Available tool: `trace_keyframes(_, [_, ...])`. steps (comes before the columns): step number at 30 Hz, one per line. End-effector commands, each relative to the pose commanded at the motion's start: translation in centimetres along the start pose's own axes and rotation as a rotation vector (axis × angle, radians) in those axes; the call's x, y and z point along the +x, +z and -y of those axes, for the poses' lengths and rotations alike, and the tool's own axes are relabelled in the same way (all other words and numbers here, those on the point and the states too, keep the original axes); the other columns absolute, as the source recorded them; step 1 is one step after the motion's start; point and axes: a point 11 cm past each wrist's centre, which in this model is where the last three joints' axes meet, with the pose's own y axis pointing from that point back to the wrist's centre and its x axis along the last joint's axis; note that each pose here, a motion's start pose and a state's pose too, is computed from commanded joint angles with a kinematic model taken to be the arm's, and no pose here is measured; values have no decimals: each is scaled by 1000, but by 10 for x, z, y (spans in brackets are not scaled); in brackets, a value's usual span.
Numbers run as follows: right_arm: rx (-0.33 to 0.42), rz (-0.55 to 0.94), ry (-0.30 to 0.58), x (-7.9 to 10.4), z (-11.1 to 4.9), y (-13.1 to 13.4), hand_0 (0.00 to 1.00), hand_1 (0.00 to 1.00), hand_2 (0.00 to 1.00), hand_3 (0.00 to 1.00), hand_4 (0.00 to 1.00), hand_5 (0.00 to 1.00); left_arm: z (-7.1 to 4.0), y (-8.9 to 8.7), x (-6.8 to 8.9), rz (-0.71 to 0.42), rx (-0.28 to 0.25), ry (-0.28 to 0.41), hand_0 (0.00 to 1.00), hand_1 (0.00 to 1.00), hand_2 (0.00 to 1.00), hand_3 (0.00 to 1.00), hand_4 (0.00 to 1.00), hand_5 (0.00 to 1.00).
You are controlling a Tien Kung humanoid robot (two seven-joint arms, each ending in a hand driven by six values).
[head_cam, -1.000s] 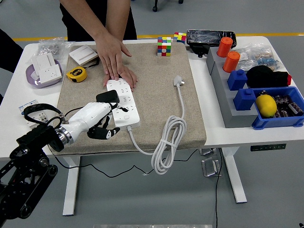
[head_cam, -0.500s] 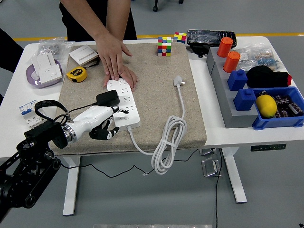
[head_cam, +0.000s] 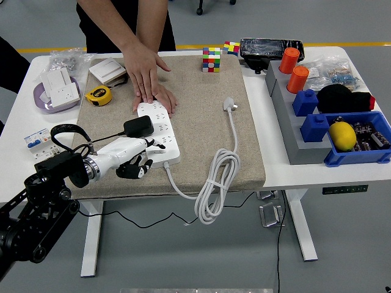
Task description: Pick up the plug,place it near the board,insert it into the board,press the button
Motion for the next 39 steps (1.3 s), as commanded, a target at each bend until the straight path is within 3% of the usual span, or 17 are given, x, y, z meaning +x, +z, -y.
trace_keyframes(39, [11, 13, 1, 0, -1, -8, 857, 778, 771, 785, 998, 967, 9, -9, -6, -9, 31, -26, 118, 2, 113, 849, 440, 2])
